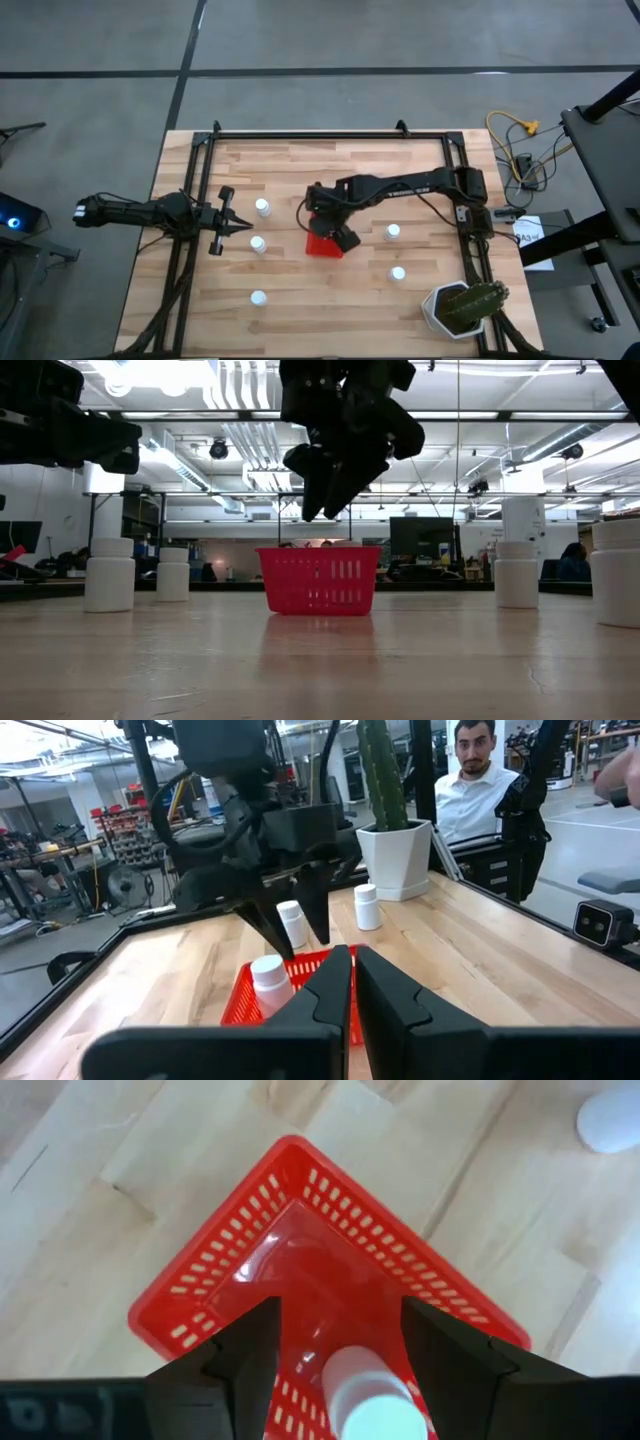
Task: Pick and place pill bottles into a basket
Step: Put the white medicine bottle into the red bin
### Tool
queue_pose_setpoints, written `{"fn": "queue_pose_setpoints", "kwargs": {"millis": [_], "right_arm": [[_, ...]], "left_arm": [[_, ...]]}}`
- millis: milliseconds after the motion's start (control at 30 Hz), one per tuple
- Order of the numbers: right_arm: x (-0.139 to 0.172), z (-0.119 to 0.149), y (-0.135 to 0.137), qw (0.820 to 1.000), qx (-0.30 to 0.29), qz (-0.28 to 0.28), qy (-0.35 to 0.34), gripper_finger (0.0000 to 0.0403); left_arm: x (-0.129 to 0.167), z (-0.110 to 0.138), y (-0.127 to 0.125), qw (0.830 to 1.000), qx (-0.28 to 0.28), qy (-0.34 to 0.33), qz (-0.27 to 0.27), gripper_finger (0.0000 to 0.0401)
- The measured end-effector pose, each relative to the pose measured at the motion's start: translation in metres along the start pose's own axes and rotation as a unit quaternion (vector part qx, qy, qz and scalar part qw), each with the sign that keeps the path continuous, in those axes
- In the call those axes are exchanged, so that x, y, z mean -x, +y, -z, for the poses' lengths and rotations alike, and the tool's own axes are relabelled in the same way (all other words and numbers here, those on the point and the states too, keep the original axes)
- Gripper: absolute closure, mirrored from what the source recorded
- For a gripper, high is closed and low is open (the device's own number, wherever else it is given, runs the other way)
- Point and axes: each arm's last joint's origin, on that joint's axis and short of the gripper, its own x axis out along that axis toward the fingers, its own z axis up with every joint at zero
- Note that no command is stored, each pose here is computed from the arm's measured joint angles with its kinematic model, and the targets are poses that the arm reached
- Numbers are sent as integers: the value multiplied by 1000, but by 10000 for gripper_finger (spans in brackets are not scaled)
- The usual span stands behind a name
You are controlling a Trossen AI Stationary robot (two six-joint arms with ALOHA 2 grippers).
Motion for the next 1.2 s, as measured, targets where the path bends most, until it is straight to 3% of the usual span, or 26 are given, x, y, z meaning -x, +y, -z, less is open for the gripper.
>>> {"fn": "queue_pose_setpoints", "kwargs": {"millis": [733, 1200], "right_arm": [[-2, 5, 0, 998, -28, 30, 39, 210], [-4, 11, 0, 996, -12, 47, 78, 211]], "left_arm": [[0, 1, 0, 1000, 0, 4, 1, 399], [0, 1, 0, 1000, 0, 3, 1, 399]]}}
